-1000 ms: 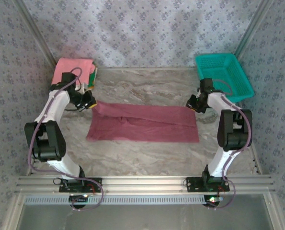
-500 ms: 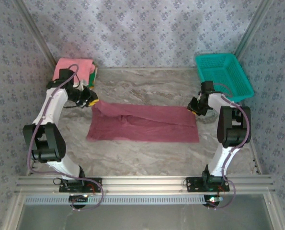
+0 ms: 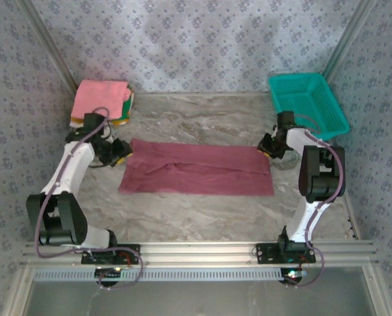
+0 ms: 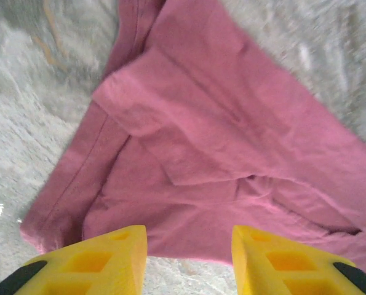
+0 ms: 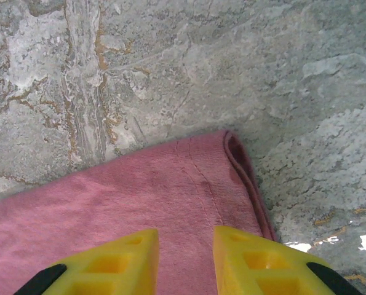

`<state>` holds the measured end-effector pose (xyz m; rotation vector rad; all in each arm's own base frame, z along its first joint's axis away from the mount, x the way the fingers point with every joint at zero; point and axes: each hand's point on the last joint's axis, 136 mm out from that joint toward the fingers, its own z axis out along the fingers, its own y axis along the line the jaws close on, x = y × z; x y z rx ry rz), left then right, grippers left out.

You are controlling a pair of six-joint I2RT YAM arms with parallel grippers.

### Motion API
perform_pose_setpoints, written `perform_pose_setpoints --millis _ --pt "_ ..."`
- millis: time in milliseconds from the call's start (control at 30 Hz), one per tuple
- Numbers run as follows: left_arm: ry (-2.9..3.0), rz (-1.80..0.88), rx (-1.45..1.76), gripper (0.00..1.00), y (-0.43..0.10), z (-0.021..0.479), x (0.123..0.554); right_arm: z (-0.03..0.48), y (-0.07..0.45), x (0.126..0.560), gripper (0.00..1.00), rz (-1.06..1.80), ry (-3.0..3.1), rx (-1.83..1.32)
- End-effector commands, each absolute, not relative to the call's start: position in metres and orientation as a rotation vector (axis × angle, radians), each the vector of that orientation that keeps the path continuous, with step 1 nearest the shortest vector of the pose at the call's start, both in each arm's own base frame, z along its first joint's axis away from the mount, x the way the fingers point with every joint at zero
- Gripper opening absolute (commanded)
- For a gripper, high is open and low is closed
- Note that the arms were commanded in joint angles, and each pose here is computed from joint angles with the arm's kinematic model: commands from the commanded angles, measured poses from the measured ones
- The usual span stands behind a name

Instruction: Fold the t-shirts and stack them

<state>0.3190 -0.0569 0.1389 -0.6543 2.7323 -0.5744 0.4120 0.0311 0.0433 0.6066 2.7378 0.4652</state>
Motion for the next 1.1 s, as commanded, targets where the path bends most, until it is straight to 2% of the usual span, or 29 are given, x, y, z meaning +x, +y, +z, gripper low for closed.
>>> perform_pose_setpoints --millis 0,200,433,733,1067 --pt "2.75 -0.613 -0.656 0.39 -0.08 0.114 0.323 0.043 0.031 0.411 0.31 0.483 2.736 0.613" --pt "2.812 -0.632 -0.591 0.4 -0.113 0.082 0.339 0.043 0.034 0.412 0.31 0.498 2.732 0.612" --pt "2.872 -0.604 -0.598 0.46 -0.125 0.053 0.348 0.038 0.037 0.404 0.31 0.497 2.749 0.614" --pt "2.919 -0.361 -0.542 0.49 -0.108 0.055 0.329 0.04 0.036 0.403 0.3 0.492 2.753 0.604" --pt "2.981 -0.195 -0.379 0.49 -0.118 0.048 0.322 0.041 0.037 0.405 0.3 0.497 2.75 0.598"
